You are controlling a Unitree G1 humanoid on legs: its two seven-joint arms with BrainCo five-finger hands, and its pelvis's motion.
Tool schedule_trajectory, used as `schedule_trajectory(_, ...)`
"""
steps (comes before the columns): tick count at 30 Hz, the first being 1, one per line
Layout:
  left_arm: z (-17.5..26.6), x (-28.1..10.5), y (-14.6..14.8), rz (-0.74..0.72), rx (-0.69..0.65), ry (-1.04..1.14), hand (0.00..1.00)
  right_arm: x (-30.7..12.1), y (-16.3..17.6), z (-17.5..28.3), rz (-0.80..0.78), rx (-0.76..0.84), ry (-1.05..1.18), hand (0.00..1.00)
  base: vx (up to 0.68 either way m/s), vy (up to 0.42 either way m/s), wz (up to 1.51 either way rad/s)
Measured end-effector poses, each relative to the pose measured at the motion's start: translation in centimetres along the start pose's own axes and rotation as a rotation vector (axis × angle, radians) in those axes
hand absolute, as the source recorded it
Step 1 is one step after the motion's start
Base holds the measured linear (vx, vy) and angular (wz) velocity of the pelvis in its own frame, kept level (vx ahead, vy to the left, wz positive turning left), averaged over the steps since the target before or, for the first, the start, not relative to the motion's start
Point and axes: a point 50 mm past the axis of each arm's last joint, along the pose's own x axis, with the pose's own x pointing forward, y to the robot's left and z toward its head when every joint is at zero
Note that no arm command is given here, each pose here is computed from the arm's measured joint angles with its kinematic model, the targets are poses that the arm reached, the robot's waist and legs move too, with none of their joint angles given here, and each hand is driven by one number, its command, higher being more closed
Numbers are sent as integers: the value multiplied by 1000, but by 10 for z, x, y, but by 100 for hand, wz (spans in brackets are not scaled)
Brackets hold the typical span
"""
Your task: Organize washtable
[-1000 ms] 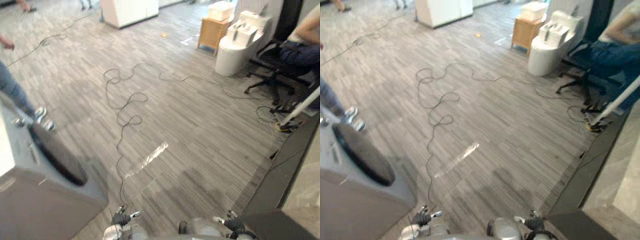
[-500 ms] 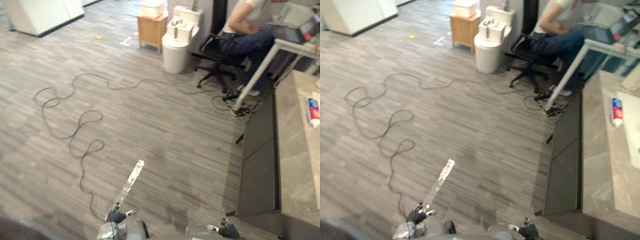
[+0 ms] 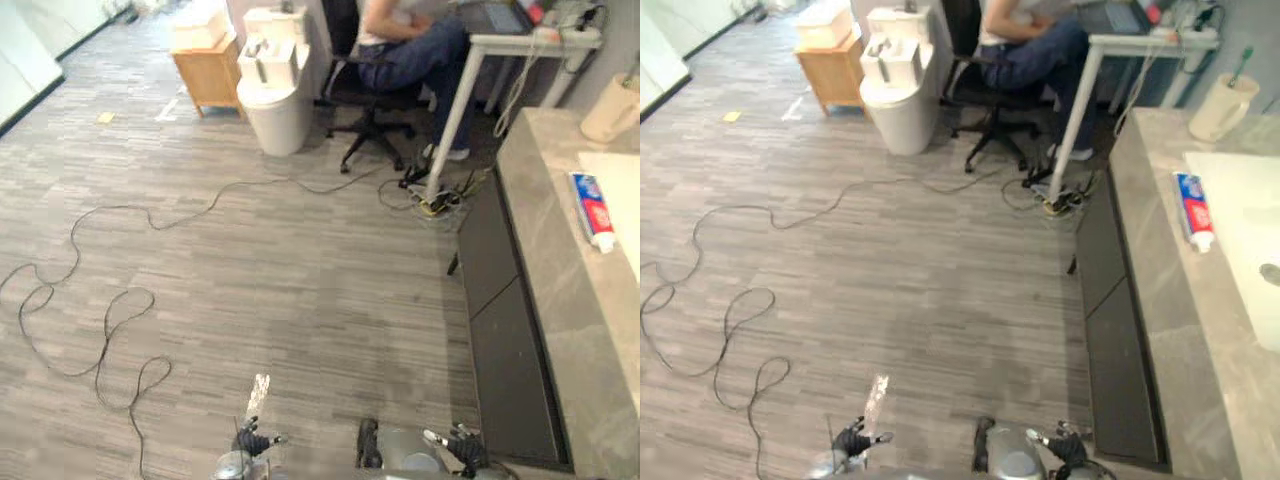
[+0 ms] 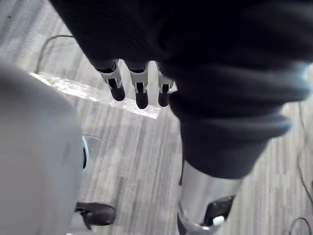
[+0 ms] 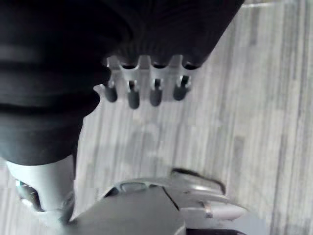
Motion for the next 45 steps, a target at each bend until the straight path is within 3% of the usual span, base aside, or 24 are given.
schedule_trajectory(15,17,2,11,27,7,-83,0,-6,15,-15,27,31,44,0,303,123,-96)
schedule_trajectory(22,12,3,16,44,42,-47,0,-2,15,-2,33,18,2,0,331,182,-51)
schedule_trajectory(28,6,2,11,30,51,-12,0,-2,11,0,24,17,-14,0,393,-3,-32)
schedule_trajectory(33,10,3,-10,-18,43,-21,0,-1,1,-1,-10,37,6,0,400,-152,0)
schedule_trajectory(45,31,3,-12,-23,4,-128,0,-3,3,-4,-9,44,9,0,237,56,-95)
